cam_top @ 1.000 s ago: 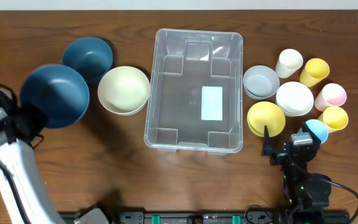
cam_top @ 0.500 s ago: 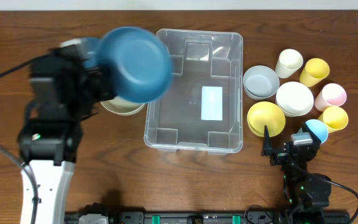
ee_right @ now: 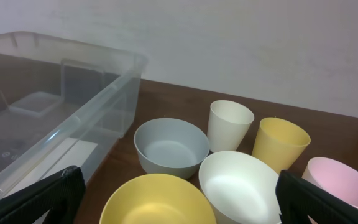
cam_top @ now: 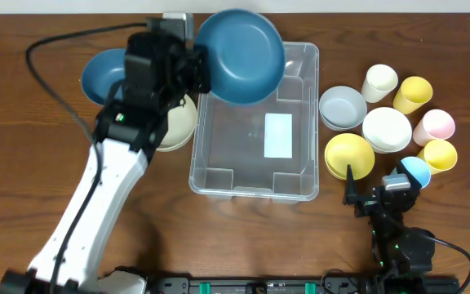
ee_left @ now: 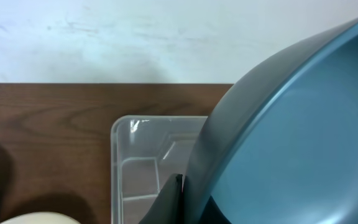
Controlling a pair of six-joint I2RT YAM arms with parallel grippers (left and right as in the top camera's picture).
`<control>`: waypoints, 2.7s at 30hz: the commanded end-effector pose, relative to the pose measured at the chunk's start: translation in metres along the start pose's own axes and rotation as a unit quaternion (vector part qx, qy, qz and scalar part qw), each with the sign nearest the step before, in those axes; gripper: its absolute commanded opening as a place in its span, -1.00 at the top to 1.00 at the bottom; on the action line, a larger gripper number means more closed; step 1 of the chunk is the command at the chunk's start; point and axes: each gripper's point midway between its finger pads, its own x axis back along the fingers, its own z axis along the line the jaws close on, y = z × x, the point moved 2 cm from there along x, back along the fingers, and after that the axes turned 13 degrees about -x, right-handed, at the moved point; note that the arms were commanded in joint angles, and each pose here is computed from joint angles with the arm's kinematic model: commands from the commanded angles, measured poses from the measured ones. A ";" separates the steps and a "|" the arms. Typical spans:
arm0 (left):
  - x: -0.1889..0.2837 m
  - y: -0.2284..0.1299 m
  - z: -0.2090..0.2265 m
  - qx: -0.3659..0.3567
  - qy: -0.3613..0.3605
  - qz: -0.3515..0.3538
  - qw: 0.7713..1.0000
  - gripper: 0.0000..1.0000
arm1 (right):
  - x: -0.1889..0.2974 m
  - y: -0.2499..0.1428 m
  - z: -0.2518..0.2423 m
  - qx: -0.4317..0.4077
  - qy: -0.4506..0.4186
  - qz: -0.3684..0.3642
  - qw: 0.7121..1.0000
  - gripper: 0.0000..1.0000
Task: Pack container
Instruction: 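Lift the teal bowl with the left gripper over the clear container, then lower the teal bowl into the container and open the left gripper, then withdraw the left gripper back toward the left side of the table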
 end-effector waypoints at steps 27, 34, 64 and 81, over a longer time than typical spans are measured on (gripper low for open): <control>-0.155 -0.153 -0.006 -0.094 0.083 0.212 0.969 0.88 | 0.000 0.000 -0.001 0.005 -0.002 0.000 1.000 -0.99; -0.155 -0.141 -0.008 -0.093 0.082 0.191 0.974 0.43 | 0.000 0.000 -0.001 0.005 -0.002 0.000 1.000 -0.98; 0.084 -0.006 0.074 0.001 0.211 0.083 0.974 -0.87 | 0.000 0.000 -0.001 0.005 -0.002 0.000 1.000 -0.99; 0.167 -0.048 0.164 0.096 0.336 0.151 0.925 -0.96 | 0.000 0.000 -0.001 0.005 -0.002 0.000 1.000 -0.98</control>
